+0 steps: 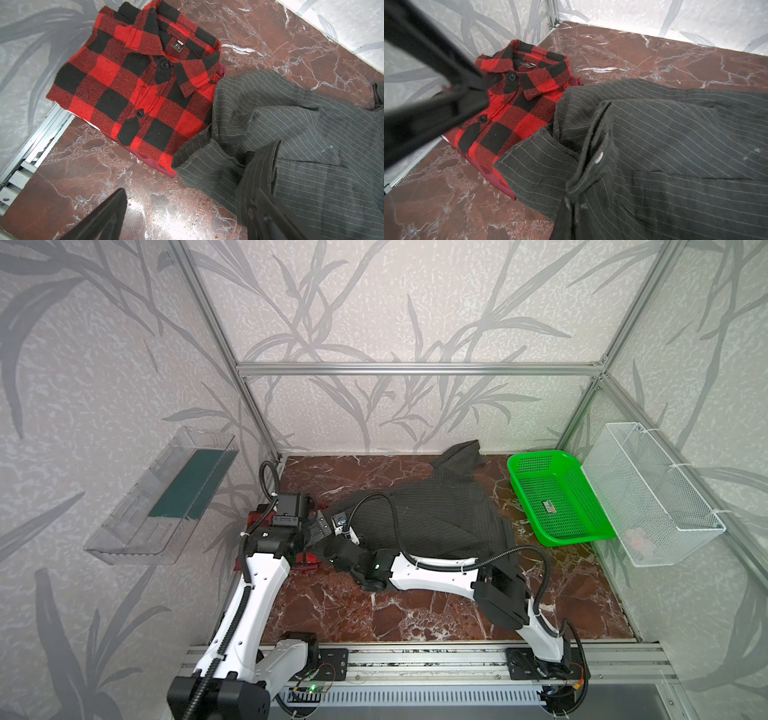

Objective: Fold and stack the long sleeve shirts

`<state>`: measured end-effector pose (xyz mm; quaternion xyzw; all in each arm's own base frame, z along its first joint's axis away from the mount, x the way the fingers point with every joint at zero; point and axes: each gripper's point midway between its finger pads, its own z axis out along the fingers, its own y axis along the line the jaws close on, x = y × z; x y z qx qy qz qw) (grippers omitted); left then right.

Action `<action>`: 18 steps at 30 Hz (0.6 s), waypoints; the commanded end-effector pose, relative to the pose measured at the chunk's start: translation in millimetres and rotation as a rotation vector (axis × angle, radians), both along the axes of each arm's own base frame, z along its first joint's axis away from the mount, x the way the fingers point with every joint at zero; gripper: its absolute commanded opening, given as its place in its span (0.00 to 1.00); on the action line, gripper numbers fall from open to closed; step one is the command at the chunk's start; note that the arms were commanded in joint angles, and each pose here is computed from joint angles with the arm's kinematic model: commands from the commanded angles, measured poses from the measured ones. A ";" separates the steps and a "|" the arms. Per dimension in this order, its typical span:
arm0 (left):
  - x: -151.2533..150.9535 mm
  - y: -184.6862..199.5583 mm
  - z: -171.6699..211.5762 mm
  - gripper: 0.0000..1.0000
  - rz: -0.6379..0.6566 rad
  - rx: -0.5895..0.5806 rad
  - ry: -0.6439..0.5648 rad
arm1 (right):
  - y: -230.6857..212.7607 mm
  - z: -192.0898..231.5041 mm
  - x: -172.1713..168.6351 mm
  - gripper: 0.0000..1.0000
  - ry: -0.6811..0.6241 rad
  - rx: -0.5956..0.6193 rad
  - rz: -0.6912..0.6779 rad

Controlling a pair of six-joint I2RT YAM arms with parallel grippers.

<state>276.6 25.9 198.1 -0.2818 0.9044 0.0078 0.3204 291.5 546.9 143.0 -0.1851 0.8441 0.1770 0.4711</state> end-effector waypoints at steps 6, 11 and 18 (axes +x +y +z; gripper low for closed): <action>-4.4 4.6 -2.0 0.99 0.019 0.000 0.005 | 19.4 2.0 14.7 0.00 0.017 0.076 0.011; -4.8 7.2 -1.3 0.99 0.032 0.000 0.001 | 22.0 11.1 4.1 0.17 0.044 0.146 0.056; -4.3 8.4 -2.0 0.99 0.040 -0.007 0.002 | 30.7 41.8 -16.5 0.35 0.099 0.233 0.170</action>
